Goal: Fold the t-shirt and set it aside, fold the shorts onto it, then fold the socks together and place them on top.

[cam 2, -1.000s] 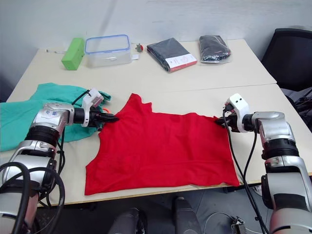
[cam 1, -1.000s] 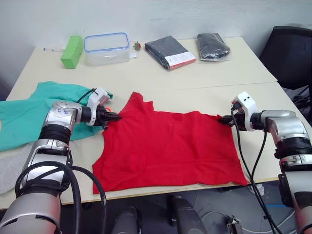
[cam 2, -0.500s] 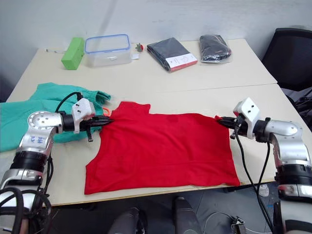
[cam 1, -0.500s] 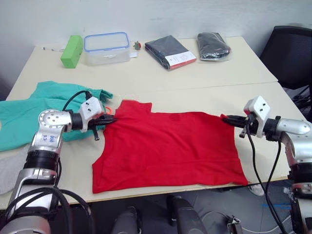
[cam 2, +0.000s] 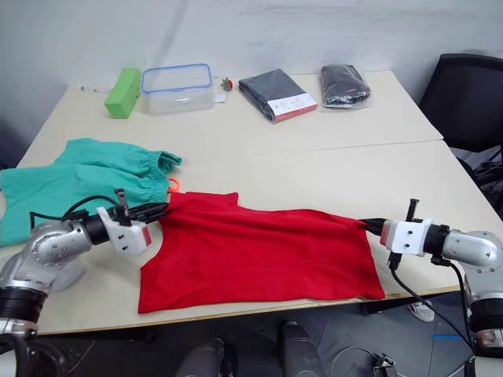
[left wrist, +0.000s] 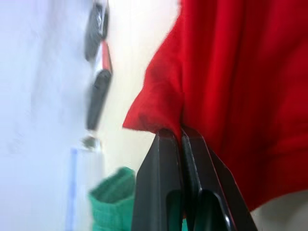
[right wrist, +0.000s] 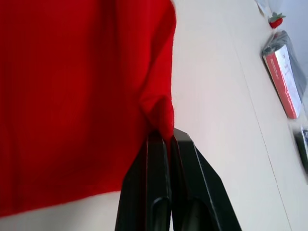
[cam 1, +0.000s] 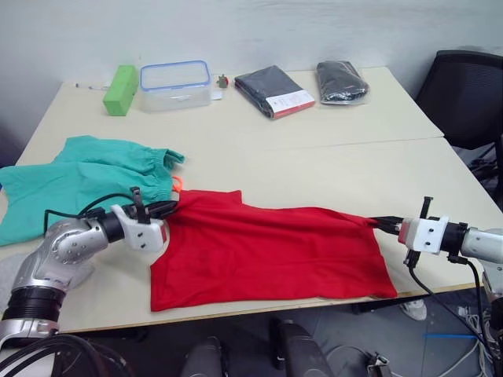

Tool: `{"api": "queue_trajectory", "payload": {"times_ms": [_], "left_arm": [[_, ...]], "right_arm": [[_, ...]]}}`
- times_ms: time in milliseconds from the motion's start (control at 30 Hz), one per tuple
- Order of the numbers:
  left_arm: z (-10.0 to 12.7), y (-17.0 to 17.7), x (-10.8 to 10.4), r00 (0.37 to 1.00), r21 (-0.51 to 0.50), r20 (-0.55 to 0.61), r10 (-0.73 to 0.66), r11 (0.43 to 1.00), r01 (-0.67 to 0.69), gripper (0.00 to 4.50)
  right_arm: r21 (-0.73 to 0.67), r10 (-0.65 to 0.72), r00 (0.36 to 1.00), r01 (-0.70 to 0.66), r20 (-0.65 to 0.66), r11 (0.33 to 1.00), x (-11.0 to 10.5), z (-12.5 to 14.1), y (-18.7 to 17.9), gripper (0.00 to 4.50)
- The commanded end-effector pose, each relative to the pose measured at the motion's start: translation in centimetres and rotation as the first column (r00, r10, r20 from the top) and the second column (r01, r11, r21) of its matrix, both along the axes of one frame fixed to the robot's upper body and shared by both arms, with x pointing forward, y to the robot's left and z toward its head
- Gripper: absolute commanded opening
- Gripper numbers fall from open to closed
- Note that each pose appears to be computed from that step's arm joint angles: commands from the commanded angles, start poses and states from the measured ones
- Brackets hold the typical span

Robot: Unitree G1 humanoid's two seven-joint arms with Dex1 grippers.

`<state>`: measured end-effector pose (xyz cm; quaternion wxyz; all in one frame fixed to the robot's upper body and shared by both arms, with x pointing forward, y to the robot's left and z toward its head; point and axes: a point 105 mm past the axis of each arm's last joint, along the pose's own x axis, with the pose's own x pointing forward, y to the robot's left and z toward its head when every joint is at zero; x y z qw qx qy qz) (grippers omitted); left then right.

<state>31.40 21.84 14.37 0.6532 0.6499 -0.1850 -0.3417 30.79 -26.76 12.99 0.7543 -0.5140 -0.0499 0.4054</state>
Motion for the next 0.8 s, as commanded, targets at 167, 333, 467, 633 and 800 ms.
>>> {"api": "queue_trajectory", "payload": {"times_ms": [167, 333, 467, 633, 800], "left_arm": [[0.9, 0.0, 1.0, 0.994, -0.02, 0.108, 0.012, 1.0, -0.01, 0.04], [0.9, -1.3, 1.0, 0.989, -0.03, 0.141, -0.053, 0.998, 0.058, 0.04], [0.5, -0.6, -0.1, 0.984, -0.019, 0.165, -0.063, 0.998, 0.067, 0.04], [-1.5, 0.6, -2.0, 0.99, 0.007, 0.128, -0.059, 0.998, 0.059, 0.04], [-4.3, 1.3, -2.9, 0.999, 0.036, 0.032, -0.027, 0.999, 0.026, 0.04]], "right_arm": [[0.006, -0.021, 0.99, 0.021, 0.139, 1.0, 1.6, 2.7, -0.3, 0.0], [-0.018, 0.026, 0.967, -0.022, 0.252, 1.0, 1.8, 3.5, 0.7, 0.0], [-0.133, 0.157, 0.937, -0.12, 0.313, 0.984, -0.1, 2.7, 1.3, 0.0], [-0.249, 0.274, 0.92, -0.205, 0.281, 0.947, -2.5, 0.0, 1.4, 0.0], [-0.281, 0.224, 0.943, -0.151, 0.247, 0.948, -2.4, -1.8, 0.4, 0.0]]}}
